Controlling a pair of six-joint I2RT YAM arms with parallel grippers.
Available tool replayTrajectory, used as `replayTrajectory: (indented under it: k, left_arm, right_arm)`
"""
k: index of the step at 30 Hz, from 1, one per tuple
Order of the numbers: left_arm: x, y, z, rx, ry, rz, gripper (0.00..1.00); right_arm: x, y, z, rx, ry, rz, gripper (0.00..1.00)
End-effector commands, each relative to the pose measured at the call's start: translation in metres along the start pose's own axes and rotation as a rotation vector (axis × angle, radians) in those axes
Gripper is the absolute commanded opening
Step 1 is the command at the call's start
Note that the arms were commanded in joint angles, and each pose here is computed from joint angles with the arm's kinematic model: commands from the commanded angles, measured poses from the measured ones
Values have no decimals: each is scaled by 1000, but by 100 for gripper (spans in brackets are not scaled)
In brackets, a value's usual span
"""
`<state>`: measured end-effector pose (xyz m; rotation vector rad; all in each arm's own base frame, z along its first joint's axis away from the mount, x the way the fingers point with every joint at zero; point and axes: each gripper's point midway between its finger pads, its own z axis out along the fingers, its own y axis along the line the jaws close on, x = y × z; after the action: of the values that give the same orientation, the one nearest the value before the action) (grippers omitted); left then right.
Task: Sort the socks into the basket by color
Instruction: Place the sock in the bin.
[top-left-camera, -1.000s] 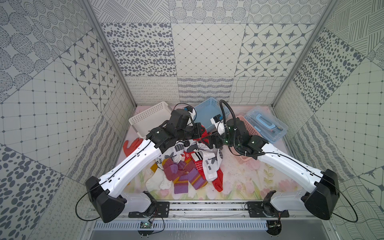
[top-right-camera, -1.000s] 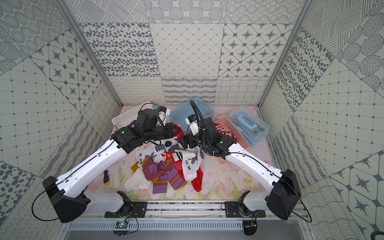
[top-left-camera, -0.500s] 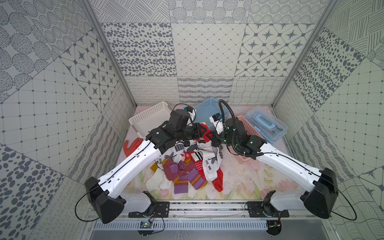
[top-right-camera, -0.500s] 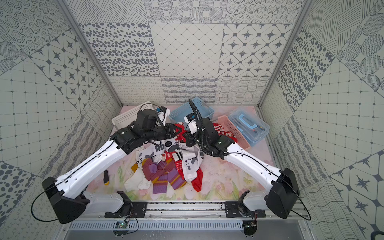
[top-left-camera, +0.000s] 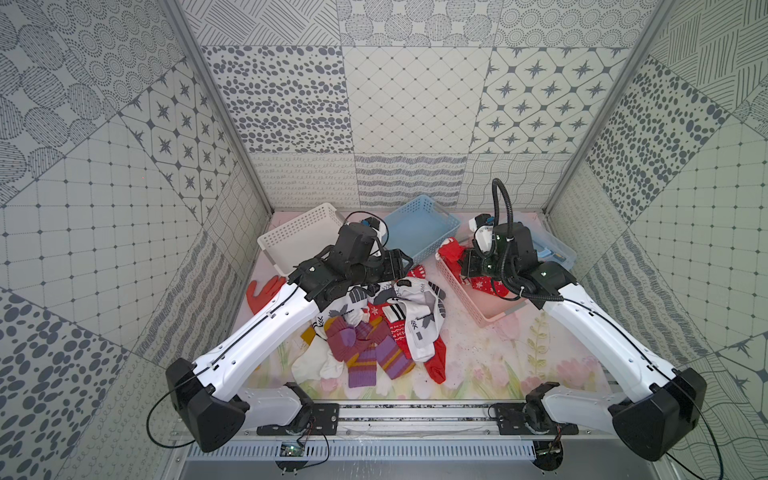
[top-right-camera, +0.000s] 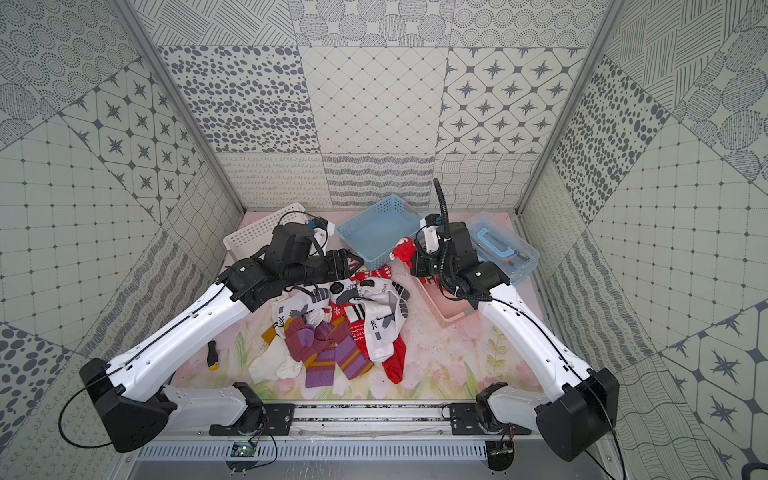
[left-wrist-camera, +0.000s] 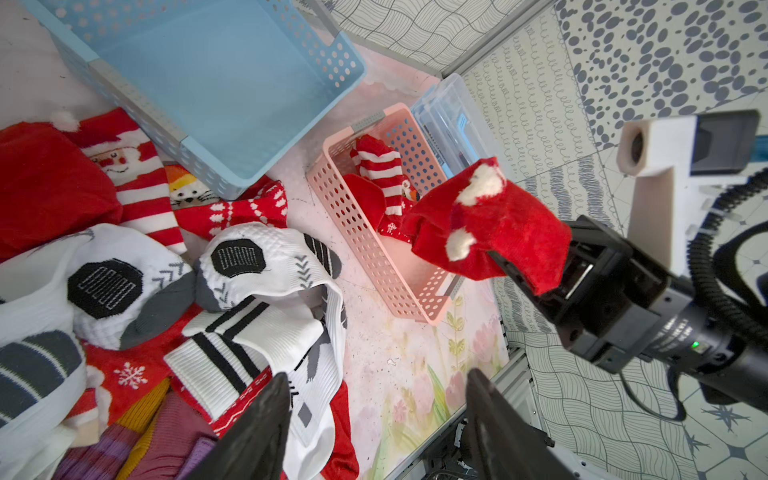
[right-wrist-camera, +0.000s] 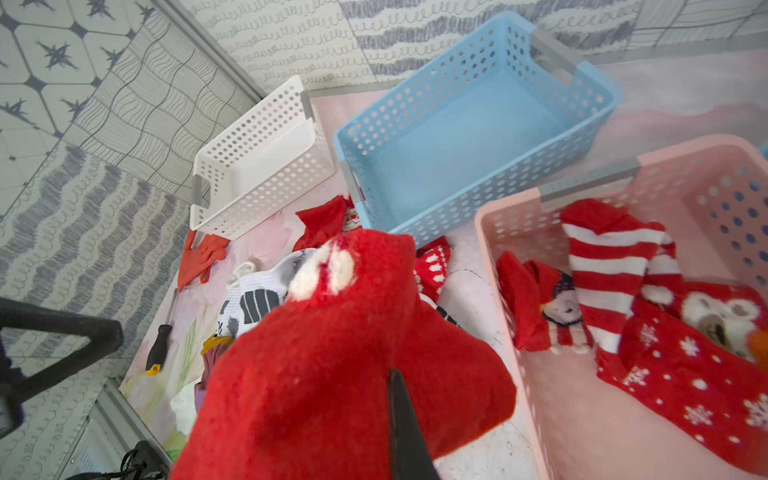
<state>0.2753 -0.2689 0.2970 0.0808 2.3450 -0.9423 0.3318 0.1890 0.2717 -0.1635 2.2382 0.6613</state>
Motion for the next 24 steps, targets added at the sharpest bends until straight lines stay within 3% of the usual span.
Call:
replayTrajectory:
  k: [1,14,24]
  left_arm:
    - [11,22,2,-93,38,36,67]
    - [76,80,31,-254,259,-2,65]
    - [118,110,49,-338,386,-30,63]
  right_arm:
    - [-5,-24,-9,40,14,93,0]
    - [26,-132,35,225,189,353,0]
    - [70,-164,84,263,344,425,0]
